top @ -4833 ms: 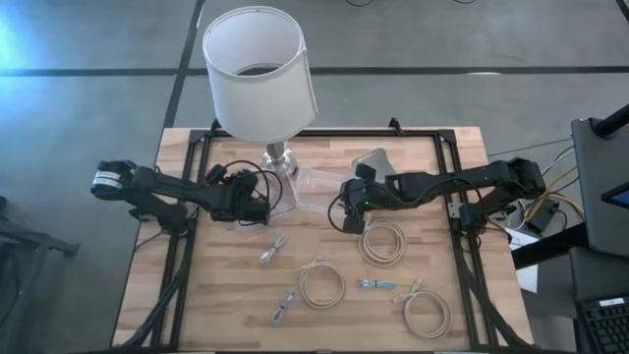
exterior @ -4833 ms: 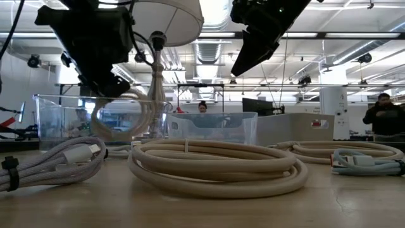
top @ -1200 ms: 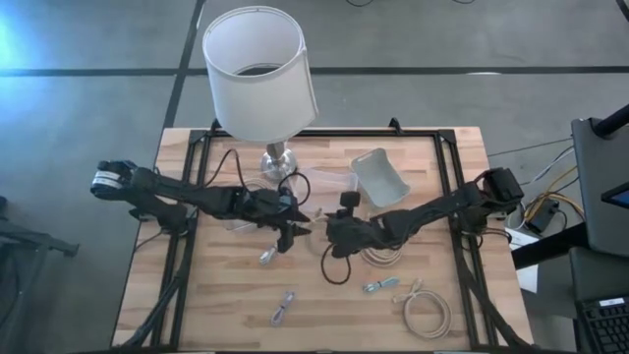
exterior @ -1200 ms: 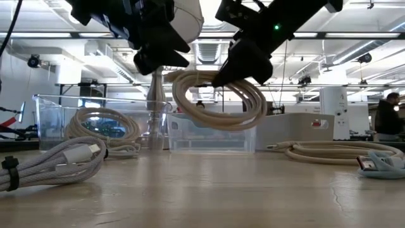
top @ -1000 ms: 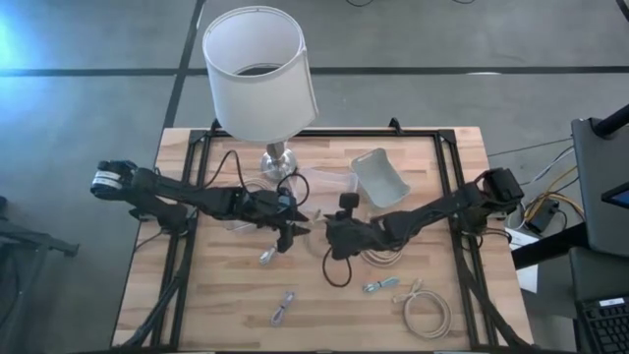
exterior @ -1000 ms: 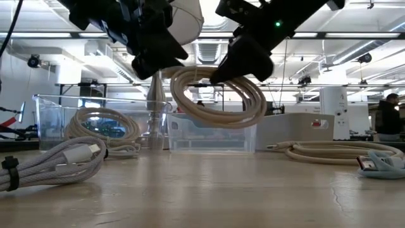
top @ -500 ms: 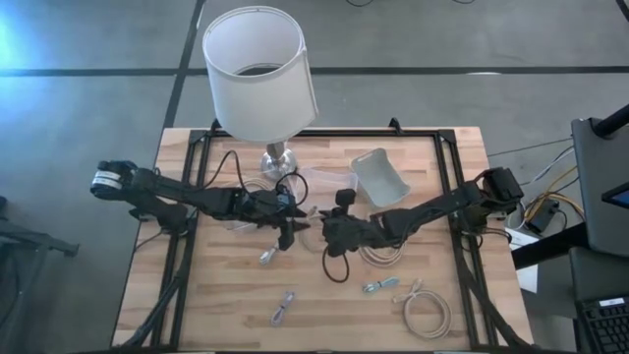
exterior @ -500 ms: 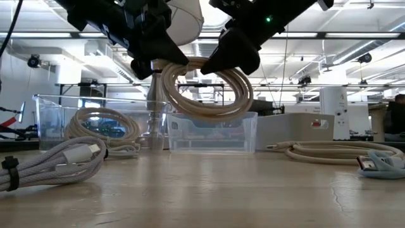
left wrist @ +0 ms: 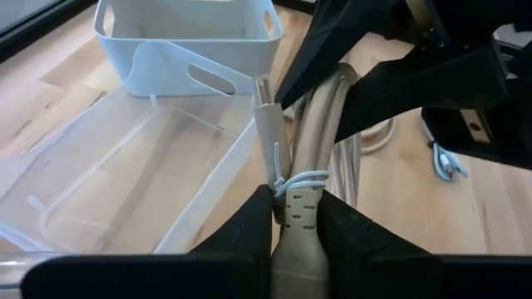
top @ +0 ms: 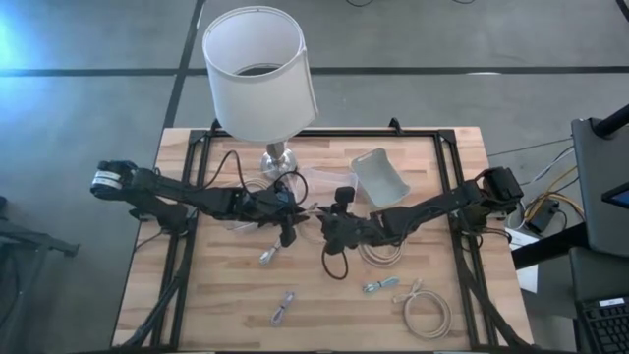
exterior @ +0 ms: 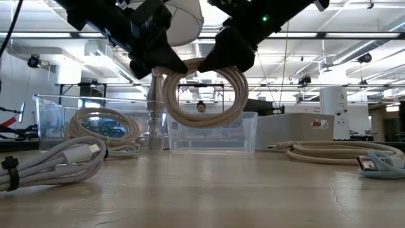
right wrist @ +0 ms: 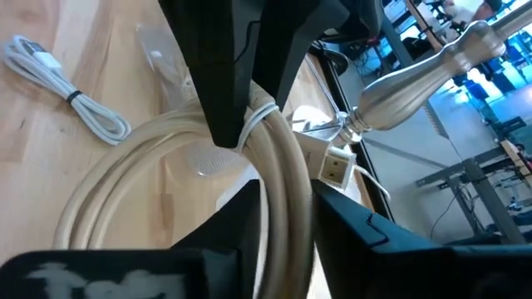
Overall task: Pick & Place USB Port
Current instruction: Put the brown HDMI cable into the transparent bin, then put the brown HDMI cable into the white bin
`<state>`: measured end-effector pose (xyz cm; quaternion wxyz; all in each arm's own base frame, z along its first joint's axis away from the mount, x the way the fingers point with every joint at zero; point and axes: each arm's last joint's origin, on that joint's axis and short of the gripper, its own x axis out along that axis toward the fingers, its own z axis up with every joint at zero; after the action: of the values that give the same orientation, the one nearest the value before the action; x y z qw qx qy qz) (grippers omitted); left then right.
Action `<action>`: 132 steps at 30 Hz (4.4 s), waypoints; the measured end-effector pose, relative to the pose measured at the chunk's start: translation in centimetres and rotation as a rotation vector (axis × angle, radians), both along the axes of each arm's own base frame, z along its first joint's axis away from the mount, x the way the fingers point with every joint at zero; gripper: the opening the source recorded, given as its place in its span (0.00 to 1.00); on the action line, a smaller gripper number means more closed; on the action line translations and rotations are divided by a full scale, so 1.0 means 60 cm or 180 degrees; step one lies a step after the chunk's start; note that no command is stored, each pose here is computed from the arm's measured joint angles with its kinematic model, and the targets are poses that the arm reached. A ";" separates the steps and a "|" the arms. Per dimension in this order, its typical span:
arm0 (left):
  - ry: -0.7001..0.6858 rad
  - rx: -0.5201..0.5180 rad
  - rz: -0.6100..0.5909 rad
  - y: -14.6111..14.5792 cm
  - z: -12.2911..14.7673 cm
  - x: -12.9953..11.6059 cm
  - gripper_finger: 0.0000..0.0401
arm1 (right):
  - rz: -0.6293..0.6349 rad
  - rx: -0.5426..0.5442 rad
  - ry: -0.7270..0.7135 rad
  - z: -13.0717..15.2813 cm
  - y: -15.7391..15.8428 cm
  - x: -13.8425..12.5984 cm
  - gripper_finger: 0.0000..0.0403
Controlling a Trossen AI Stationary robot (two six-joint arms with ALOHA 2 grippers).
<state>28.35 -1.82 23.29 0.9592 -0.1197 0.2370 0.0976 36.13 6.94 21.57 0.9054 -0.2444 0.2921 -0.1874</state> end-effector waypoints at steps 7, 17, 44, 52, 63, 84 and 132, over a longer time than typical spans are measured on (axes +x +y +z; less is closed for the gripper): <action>0.0197 0.0050 0.0003 0.001 -0.008 -0.005 0.19 | 0.0138 -0.0070 0.0002 0.011 0.017 -0.008 0.34; 0.0044 0.0095 -0.0029 0.003 0.035 -0.033 0.19 | 0.0253 0.0039 -0.0082 0.054 0.041 -0.043 0.40; 0.0525 0.0273 0.1318 0.035 0.018 -0.224 0.19 | 0.0068 0.0358 0.0008 0.043 0.045 -0.065 0.40; 0.0458 0.0153 0.1224 0.035 -0.036 -0.214 0.24 | 0.0070 0.0353 -0.0005 0.044 0.044 -0.064 0.40; 0.0657 0.0375 0.1318 0.042 -0.045 -0.219 0.41 | 0.0061 0.0339 0.0000 0.044 0.041 -0.063 0.40; -0.0345 0.0404 0.0205 0.023 0.063 -0.178 0.48 | -0.0287 0.1067 0.0422 0.017 0.035 -0.087 0.40; -0.0644 0.1204 -0.0363 0.016 0.048 -0.131 0.48 | -0.2020 0.2616 0.1529 -0.122 0.009 -0.214 0.06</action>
<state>20.51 -0.88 26.19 0.9874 0.0668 0.1234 0.0734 23.28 7.48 14.26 0.7337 0.1918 0.5976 -0.2603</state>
